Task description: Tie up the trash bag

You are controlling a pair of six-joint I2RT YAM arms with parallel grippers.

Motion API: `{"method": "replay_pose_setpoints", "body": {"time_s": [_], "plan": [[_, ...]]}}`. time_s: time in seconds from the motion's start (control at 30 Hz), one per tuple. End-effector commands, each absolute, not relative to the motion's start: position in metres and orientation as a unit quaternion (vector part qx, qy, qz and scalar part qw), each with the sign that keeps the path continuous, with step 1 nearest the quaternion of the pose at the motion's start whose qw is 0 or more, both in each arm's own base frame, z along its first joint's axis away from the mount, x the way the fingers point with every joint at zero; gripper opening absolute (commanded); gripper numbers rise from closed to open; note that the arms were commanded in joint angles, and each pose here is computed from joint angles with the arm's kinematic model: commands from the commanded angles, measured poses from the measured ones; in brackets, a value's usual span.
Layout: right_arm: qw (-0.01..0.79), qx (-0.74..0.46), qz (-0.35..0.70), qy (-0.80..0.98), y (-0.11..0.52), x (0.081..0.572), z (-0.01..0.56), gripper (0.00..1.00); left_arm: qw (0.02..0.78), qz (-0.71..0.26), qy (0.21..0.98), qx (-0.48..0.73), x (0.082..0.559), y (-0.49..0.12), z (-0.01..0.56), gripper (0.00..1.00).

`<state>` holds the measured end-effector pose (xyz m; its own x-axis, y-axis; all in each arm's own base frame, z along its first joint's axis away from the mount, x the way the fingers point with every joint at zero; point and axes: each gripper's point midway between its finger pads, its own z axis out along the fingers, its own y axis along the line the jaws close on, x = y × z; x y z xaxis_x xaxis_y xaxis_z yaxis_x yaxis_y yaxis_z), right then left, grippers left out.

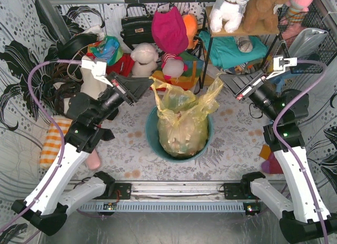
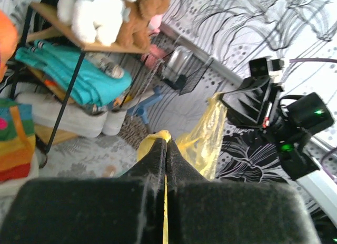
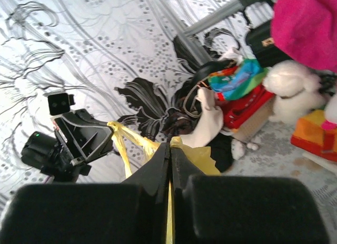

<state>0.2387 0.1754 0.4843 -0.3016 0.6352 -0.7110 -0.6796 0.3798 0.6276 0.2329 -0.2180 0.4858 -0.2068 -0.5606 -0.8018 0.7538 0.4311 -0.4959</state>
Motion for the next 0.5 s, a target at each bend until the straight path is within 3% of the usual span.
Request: {"method": "replay_pose_setpoints", "body": {"time_s": [0.0,0.47], "plan": [[0.581,0.032,0.508,0.636,0.167,0.266,0.442,0.00,0.627,-0.490,0.601,0.072,0.258,-0.219,0.461,0.00],[0.579,0.083,0.463,0.666,0.163,0.326,0.408,0.00,0.632,-0.463,0.616,0.084,0.307,-0.241,0.449,0.00]]}}
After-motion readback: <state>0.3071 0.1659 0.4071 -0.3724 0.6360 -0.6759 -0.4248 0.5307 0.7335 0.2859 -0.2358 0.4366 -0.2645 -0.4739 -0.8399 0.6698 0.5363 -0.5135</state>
